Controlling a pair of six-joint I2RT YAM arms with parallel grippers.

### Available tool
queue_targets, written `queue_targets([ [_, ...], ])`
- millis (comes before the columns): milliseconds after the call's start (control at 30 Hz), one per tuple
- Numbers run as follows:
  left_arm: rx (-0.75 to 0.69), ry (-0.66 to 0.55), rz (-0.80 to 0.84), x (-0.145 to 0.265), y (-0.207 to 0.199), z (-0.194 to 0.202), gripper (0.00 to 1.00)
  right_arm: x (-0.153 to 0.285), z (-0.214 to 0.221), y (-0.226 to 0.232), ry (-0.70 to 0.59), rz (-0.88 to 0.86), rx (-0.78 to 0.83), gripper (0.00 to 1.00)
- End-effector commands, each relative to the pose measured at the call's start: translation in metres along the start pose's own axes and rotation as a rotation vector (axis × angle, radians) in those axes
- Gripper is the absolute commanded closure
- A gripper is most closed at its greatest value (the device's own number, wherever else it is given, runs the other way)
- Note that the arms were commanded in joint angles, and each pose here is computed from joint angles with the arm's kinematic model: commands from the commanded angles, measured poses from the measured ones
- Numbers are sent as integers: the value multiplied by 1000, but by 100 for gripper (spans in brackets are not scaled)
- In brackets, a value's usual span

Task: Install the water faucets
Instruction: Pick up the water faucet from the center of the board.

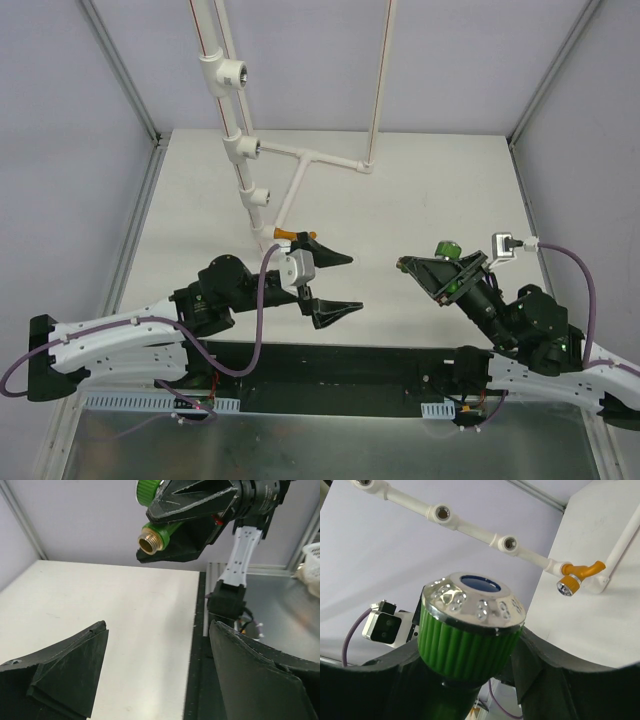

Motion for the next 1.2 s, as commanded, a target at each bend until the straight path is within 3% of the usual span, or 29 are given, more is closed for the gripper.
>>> queue_targets([
  [0,-255,-86,-10,-9,11,-14,15,-2,2,20,51,-29,-94,100],
  [300,-177,-200,101,-30,-5,-36,19,-1,19,26,160,-71,-91,100],
  [433,-64,-220,130,-27,-13,-45,21,9,23,30,224,-177,86,100],
  [533,208,-235,85,-15,-17,-57,21,15,23,14,219,-196,281,100],
  [633,502,-213,-98,-2,-5,-60,28,13,22,-6,194,-187,501,100],
  [700,631,-222,-232,7,7,-58,32,10,28,-14,214,-215,642,98],
  [767,683,-274,-265,13,10,-63,31,9,36,-16,258,-294,799,97],
  [900,827,-328,-287,13,13,-68,29,11,46,-4,280,-455,865,97],
  [1167,1149,-297,-208,-11,3,-40,32,22,37,27,100,-703,830,96],
])
Point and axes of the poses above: each gripper's point midway between its finger pads, its own x axis back along the fingers, its own y axis along the line the jaws close on, z = x × y, the point moved 5 cm from there along x, back along the fingers, and after that the axes turned 1 degree about x, right-handed, at the moved point
